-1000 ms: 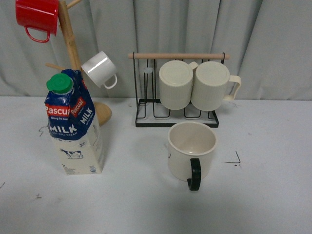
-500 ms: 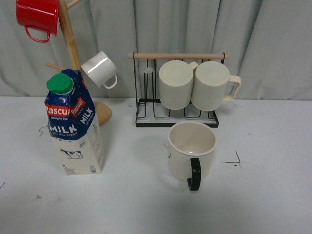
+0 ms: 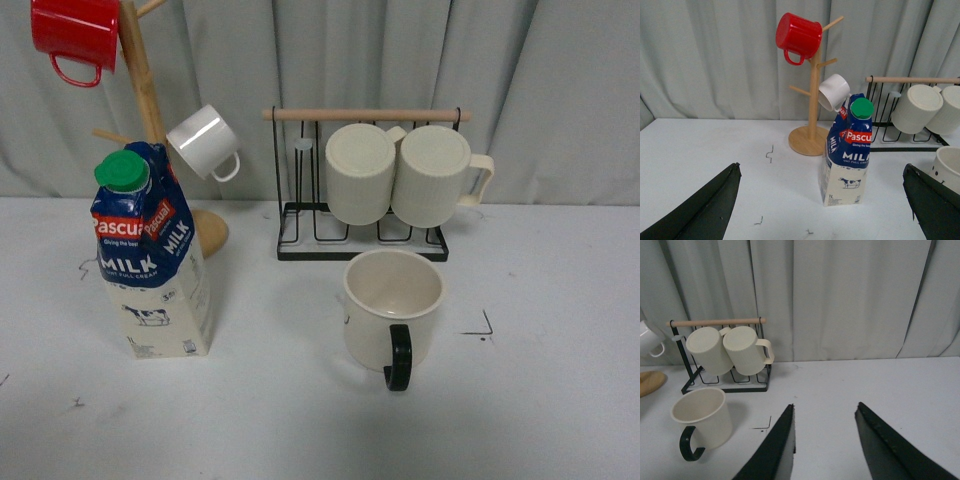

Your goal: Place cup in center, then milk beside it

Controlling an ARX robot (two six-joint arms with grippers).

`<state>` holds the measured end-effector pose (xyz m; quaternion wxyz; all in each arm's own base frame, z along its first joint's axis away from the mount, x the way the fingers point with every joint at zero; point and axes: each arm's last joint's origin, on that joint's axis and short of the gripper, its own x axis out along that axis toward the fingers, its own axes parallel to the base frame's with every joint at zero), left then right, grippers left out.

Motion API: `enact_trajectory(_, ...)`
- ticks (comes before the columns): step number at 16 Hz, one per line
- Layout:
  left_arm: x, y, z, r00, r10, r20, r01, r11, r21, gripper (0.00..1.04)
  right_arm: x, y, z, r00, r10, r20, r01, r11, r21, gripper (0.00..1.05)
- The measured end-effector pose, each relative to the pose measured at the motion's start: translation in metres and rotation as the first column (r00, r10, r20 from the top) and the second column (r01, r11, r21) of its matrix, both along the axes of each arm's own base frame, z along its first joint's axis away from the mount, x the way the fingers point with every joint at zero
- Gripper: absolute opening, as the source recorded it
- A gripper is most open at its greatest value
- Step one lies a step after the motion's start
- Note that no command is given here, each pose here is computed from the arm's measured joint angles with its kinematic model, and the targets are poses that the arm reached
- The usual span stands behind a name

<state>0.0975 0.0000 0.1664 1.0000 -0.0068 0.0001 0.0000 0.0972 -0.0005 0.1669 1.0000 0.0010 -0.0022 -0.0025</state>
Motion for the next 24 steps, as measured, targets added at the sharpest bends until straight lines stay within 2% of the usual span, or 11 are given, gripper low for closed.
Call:
enact_trajectory(2, 0.0, 0.0, 0.0, 1.0, 0.0, 0.0, 0.0, 1.0, 0.0, 0.98, 0.0, 0.0, 0.0, 1.0, 0.0, 0.0, 0.0, 1.0, 0.0, 0.57)
enact_trajectory(3, 0.0, -0.001, -0.001, 0.988, -0.027, -0.154, 0.023, 0.999, -0.028, 0.98, 0.0, 0.0, 0.0, 1.0, 0.0, -0.001, 0.0, 1.0, 0.0, 0.7)
enact_trajectory(4, 0.008, -0.005, 0.004, 0.949, -0.062, -0.31, 0.043, 0.997, -0.066, 0.98, 0.0, 0.0, 0.0, 1.0, 0.0, -0.001, 0.0, 1.0, 0.0, 0.81)
enact_trajectory(5, 0.023, -0.009, 0.017, 0.944, -0.095, -0.315, 0.071, 0.994, -0.087, 0.98, 0.0, 0.0, 0.0, 1.0, 0.0, 0.0, 0.0, 1.0, 0.0, 0.94)
enact_trajectory(6, 0.036, -0.014, 0.027, 0.948, -0.125, -0.291, 0.103, 0.991, -0.091, 0.98, 0.0, 0.0, 0.0, 1.0, 0.0, 0.0, 0.0, 1.0, 0.0, 1.0)
enact_trajectory(7, 0.047, -0.015, 0.033, 0.951, -0.132, -0.278, 0.111, 0.99, -0.09, 0.98, 0.0, 0.0, 0.0, 1.0, 0.0, 0.0, 0.0, 1.0, 0.0, 0.97)
enact_trajectory(9, 0.079, -0.018, 0.038, 0.94, -0.157, -0.304, 0.144, 0.987, -0.065, 0.98, 0.0, 0.0, 0.0, 1.0, 0.0, 0.0, 0.0, 1.0, 0.0, 0.98)
enact_trajectory(13, 0.135, -0.024, 0.051, 0.936, -0.137, -0.323, 0.167, 0.984, 0.067, 0.98, 0.0, 0.0, 0.0, 1.0, 0.0, 0.0, 0.0, 1.0, 0.0, 0.98)
enact_trajectory(15, 0.159, -0.026, 0.049, 0.919, -0.145, -0.366, 0.187, 0.979, 0.081, 0.98, 0.0, 0.0, 0.0, 1.0, 0.0, 0.0, 0.0, 1.0, 0.0, 0.98)
enact_trajectory(18, 0.192, -0.03, 0.057, 0.928, -0.123, -0.351, 0.168, 0.981, 0.102, 0.98, 0.0, 0.0, 0.0, 1.0, 0.0, 0.0, 0.0, 1.0, 0.0, 0.98)
enact_trajectory(24, 0.235, -0.048, 0.038, 0.895, -0.125, -0.428, 0.178, 0.98, 0.086, 0.98, 0.0, 0.0, 0.0, 1.0, 0.0, 0.0, 0.0, 1.0, 0.0, 0.98)
